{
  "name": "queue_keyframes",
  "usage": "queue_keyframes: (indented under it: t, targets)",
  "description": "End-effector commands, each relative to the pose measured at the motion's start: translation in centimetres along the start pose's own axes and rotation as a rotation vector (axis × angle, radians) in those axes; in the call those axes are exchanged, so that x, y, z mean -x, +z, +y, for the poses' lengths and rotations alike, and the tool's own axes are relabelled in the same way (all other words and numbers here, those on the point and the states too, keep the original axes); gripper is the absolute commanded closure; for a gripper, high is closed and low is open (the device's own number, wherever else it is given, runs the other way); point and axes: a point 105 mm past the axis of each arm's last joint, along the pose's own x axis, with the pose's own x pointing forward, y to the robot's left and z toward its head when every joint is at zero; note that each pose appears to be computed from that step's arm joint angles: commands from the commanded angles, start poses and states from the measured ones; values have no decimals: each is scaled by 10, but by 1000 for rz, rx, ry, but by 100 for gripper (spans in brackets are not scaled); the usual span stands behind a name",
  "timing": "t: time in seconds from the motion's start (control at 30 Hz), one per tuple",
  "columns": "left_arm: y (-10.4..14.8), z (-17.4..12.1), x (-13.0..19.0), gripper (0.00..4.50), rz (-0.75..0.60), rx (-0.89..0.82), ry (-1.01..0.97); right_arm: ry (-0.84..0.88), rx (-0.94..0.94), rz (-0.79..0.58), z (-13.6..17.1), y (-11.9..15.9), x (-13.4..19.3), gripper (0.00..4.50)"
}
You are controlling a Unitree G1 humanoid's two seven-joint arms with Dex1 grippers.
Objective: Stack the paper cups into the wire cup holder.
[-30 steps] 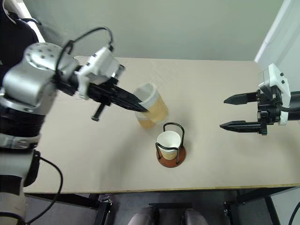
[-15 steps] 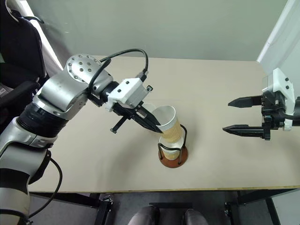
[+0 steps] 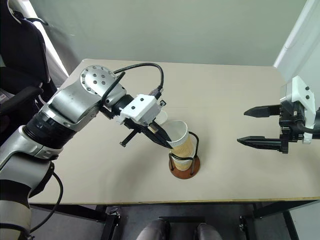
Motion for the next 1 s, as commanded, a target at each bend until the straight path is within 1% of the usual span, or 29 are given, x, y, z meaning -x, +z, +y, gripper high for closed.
queue_keyframes:
  t: [0.03, 0.17, 0.23, 0.27, 0.33, 0.37, 0.4, 0.43, 0.47, 0.53, 0.6, 0.67, 0.73, 0.77, 0.87, 0.93, 1.0]
  targets:
    - [0, 2, 0, 395, 30, -56, -16, -35, 50, -17, 0, 13, 9, 0]
    - [2, 1, -2, 255, 23, -72, -23, -37, 51, -15, 0, 12, 9, 0]
    - [5, 3, -1, 197, 11, -86, -10, -36, 51, -14, -1, 12, 9, 0]
    - [7, 6, 0, 157, 2, -94, 1, -36, 51, -13, -1, 11, 8, 0]
    - [12, 10, 2, 90, -29, -113, 28, -34, 51, -11, -1, 10, 8, 0]
    - [18, 15, 5, 47, -64, -113, 56, -33, 52, -10, -2, 10, 7, 0]
    - [24, 19, 9, 14, -101, -113, 91, -31, 53, -10, -2, 10, 7, 0]
    - [29, 27, 18, 4, -138, -95, 156, -31, 54, -10, -2, 10, 7, 0]
    - [32, 33, 29, 4, -166, -75, 218, -30, 55, -11, -3, 10, 6, 0]
    - [28, 43, 58, 4, -196, -6, 358, -26, 58, -12, -3, 10, 6, 0]
    - [5, 42, 83, 4, -155, 86, 471, -24, 60, -12, -3, 10, 5, 0]
    - [-36, 32, 94, 4, -24, 168, 523, -21, 60, -13, -3, 9, 5, 0]
    - [-68, 20, 95, 4, 79, 229, 523, -17, 59, -11, -4, 8, 4, 0]
    - [-77, 15, 95, 4, 80, 262, 518, -15, 60, -9, -4, 7, 3, 0]
    - [-92, 13, 89, 4, 50, 314, 517, -9, 63, -9, -5, 6, 1, 0]
    - [-103, 14, 78, 4, 53, 337, 502, -5, 65, -10, -5, 5, -2, 0]
    - [-108, 14, 69, 4, 51, 343, 483, -2, 66, -15, -5, 6, -2, 0]
